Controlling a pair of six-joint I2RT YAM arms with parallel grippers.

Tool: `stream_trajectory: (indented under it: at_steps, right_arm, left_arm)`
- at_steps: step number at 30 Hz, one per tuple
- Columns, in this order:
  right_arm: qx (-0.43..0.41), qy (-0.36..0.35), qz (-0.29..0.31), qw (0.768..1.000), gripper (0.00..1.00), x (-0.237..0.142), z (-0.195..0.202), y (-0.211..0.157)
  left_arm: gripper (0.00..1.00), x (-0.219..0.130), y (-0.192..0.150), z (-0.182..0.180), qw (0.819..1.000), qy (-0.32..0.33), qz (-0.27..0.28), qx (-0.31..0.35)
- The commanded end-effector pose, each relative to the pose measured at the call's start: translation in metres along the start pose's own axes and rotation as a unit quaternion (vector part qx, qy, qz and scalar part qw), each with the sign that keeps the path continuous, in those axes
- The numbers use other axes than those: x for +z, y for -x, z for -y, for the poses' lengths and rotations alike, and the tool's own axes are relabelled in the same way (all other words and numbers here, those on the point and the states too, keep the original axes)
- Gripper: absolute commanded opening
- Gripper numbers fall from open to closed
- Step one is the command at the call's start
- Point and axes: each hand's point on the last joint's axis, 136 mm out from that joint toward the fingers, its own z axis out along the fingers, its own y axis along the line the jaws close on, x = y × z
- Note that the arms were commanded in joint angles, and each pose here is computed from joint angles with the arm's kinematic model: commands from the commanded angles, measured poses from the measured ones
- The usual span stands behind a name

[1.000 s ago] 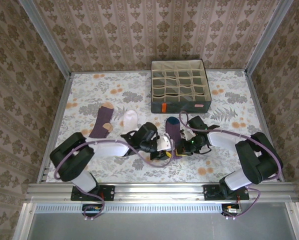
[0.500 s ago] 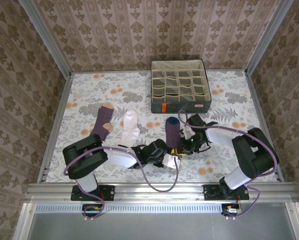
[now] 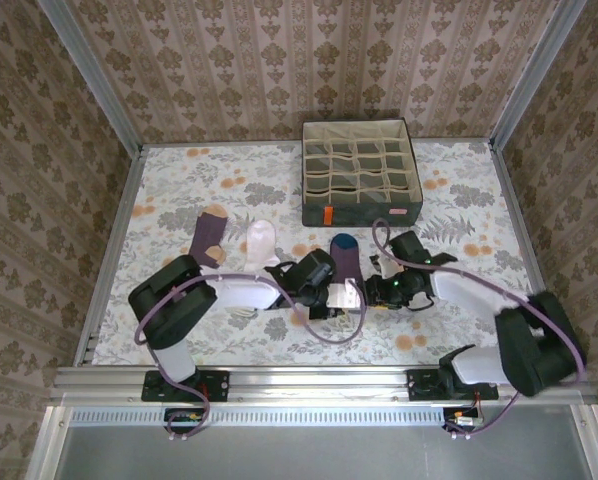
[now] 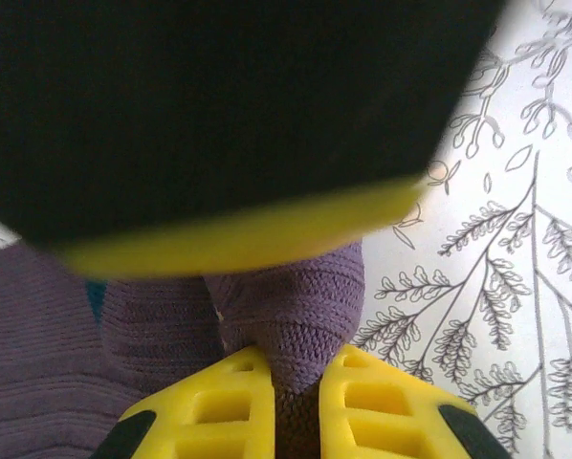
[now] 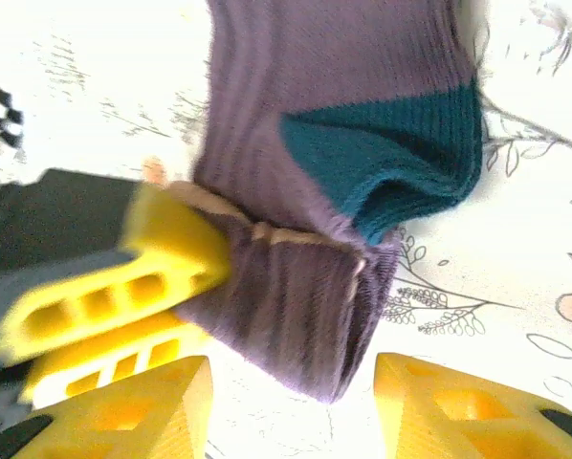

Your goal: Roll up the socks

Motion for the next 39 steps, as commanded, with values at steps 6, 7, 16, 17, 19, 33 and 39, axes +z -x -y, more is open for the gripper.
stream_trajectory:
  at_steps: [6,7,16,17,19,33,39]
  right_arm:
    - [-0.023,-0.005,0.068,0.997,0.5,-0.013,0.001,0.008]
    - [-0.021,-0.001,0.063,0.998,0.51,-0.01,0.001,0.007]
    - [-0.015,0.03,0.035,0.999,0.5,0.008,-0.005,0.01]
    - [-0.016,0.031,0.032,0.999,0.49,0.009,-0.006,0.01]
    - [-0.016,0.035,0.025,0.999,0.48,0.013,-0.006,0.009]
    - [0.028,-0.031,-0.046,0.998,0.07,0.035,0.016,-0.006]
    - [0.048,-0.069,-0.086,0.993,0.05,0.041,0.03,-0.012]
  left_arm:
    - [0.0,0.005,-0.024,0.038,0.951,-0.2,-0.024,-0.234]
    - [0.0,0.006,-0.025,0.036,0.947,-0.208,-0.021,-0.246]
    - [0.0,0.011,-0.028,0.019,0.92,-0.226,0.015,-0.319]
    - [0.0,0.011,-0.028,0.018,0.918,-0.227,0.017,-0.324]
    - [0.0,0.013,-0.03,0.015,0.915,-0.226,0.018,-0.335]
    - [0.05,0.001,-0.019,0.001,0.953,-0.153,0.062,-0.256]
    - [0.21,-0.02,-0.005,-0.008,0.993,0.001,0.075,-0.091]
